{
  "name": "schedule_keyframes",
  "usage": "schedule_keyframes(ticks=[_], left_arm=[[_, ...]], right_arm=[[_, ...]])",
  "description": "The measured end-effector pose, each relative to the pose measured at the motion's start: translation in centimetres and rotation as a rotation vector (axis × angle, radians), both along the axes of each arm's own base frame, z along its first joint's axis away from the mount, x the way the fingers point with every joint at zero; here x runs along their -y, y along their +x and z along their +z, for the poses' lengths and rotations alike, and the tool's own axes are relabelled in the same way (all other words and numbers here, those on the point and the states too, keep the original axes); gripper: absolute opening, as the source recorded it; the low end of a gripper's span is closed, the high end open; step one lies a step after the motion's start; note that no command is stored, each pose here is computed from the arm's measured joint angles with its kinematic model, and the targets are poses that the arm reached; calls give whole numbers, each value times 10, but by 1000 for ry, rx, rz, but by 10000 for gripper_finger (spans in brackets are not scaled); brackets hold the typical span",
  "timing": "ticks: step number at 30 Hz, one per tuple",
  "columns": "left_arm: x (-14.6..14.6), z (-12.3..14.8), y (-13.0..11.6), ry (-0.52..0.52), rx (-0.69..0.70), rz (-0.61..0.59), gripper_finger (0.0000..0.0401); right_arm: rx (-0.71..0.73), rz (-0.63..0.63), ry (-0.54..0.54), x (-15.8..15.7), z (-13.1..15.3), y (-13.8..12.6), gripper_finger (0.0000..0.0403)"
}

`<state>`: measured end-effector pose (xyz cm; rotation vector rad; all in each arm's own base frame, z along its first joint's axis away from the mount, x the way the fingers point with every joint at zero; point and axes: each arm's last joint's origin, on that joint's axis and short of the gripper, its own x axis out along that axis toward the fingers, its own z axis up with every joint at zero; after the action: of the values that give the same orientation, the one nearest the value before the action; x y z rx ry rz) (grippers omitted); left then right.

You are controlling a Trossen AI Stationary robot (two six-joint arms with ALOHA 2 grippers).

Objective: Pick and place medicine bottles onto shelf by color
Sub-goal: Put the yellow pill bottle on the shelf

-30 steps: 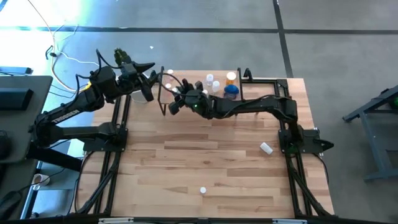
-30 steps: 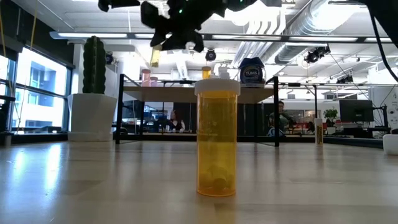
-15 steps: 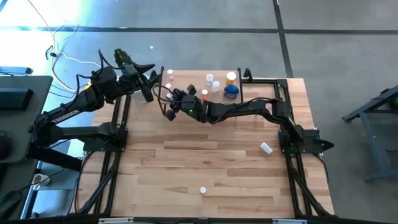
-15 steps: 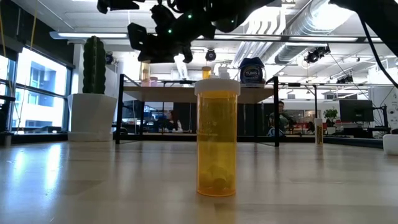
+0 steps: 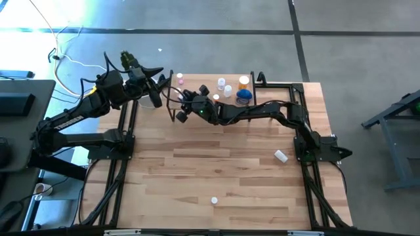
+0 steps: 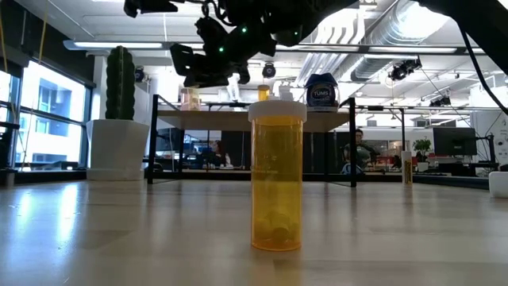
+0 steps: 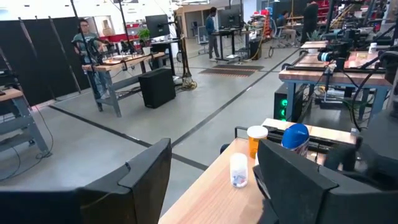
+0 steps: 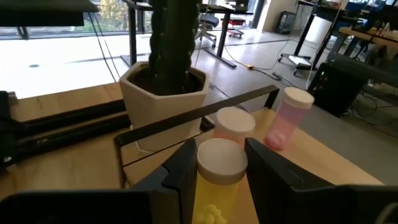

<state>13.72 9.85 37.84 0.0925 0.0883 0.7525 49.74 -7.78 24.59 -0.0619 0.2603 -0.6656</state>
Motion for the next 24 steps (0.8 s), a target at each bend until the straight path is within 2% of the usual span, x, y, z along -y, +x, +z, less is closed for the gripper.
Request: schedule_keyframes(ticks=[24], left_arm=[[0,0,0,1,0,8,227]], right_arm=[[7,-20,42,3,-2,-1,104]])
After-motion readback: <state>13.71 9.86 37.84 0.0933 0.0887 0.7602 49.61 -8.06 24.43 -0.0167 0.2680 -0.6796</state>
